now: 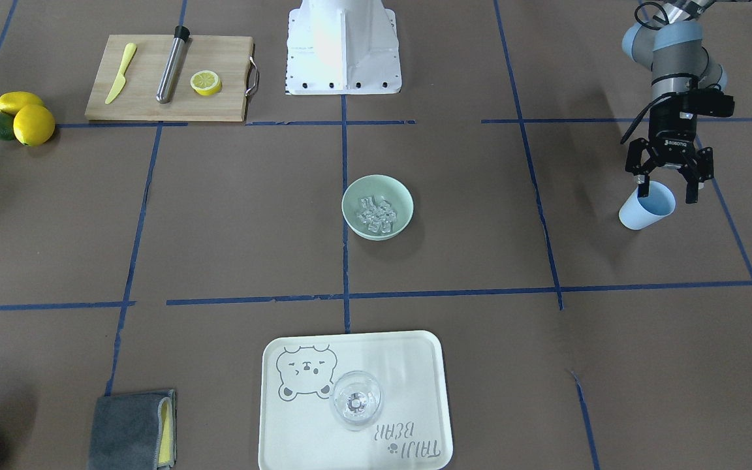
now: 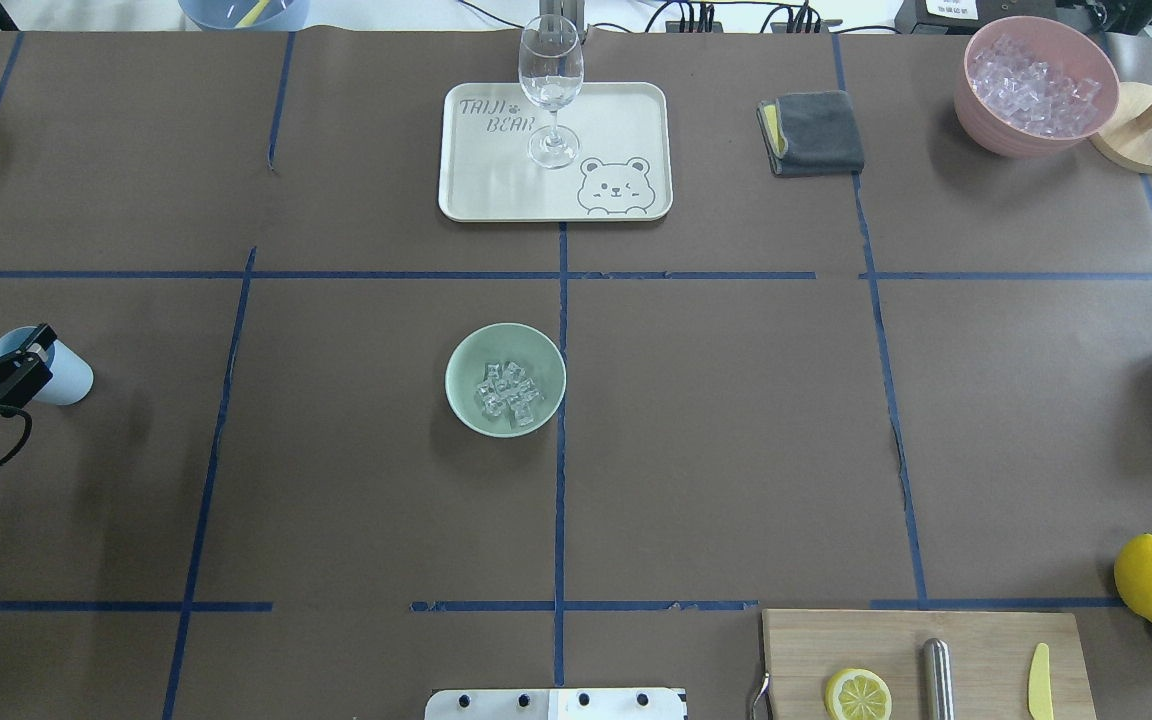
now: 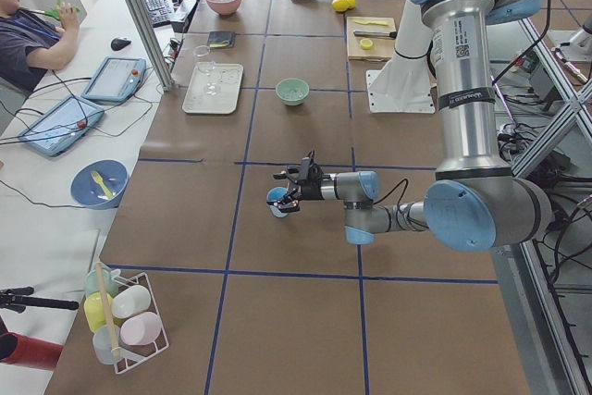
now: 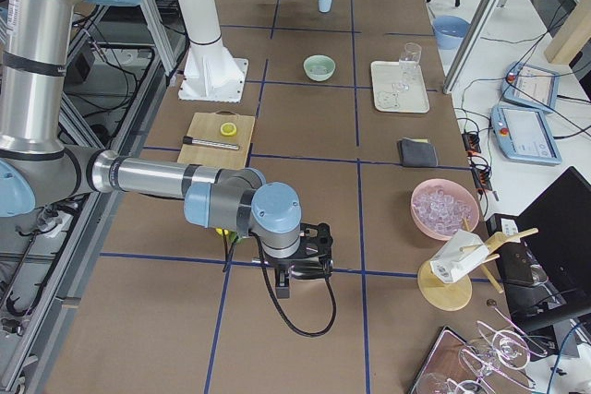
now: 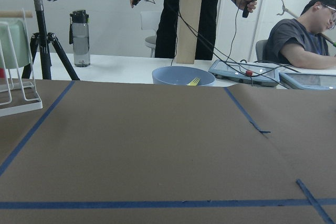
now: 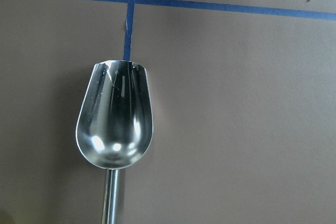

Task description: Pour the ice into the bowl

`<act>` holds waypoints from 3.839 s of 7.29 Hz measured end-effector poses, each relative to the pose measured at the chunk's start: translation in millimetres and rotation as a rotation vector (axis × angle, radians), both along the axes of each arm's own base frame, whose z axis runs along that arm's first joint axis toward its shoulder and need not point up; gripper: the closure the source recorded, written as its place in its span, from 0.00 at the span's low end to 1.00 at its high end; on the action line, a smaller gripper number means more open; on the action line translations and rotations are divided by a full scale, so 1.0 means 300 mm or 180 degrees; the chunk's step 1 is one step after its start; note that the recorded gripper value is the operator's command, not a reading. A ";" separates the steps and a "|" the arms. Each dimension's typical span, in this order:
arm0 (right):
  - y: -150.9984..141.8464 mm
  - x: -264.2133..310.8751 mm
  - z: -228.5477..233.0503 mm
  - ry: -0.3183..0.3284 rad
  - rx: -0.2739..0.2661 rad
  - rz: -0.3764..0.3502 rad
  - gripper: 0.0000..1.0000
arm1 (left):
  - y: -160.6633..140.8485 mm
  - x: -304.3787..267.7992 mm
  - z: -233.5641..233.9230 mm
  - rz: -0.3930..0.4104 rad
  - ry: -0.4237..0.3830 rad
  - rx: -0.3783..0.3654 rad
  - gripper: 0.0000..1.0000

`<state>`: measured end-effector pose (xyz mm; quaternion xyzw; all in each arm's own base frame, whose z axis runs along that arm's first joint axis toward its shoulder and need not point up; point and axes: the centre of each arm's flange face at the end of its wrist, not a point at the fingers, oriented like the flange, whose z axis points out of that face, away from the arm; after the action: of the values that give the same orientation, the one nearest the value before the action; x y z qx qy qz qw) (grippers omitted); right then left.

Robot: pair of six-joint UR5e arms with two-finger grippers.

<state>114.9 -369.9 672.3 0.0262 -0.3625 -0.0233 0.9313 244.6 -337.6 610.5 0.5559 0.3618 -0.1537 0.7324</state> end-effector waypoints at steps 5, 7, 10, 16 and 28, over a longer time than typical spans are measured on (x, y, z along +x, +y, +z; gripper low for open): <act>-0.004 0.000 -0.004 0.0006 0.0045 0.0000 0.00 | -0.281 -0.358 -0.182 0.0925 -0.1233 0.0150 0.00; -0.005 0.001 -0.006 0.0008 0.0059 0.0001 0.00 | -0.425 -0.585 -0.290 0.1184 -0.1873 -0.0093 0.00; -0.013 0.002 -0.015 0.0016 0.0119 0.0005 0.00 | -0.620 -0.914 -0.305 0.1772 -0.1647 -0.1284 0.00; -0.110 -0.106 -0.306 -0.0208 0.0632 -0.0179 0.00 | -0.480 -1.071 0.039 0.2450 -0.0267 -0.2694 0.00; -0.181 -1.734 -1.476 -0.0654 0.0240 0.0238 0.00 | -0.477 -1.085 0.025 0.2528 -0.0603 -0.2482 0.00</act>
<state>-405.3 -424.2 229.4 0.0770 -0.4537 0.0006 0.8878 -80.9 -480.7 617.9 0.0766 0.3923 0.0621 0.9145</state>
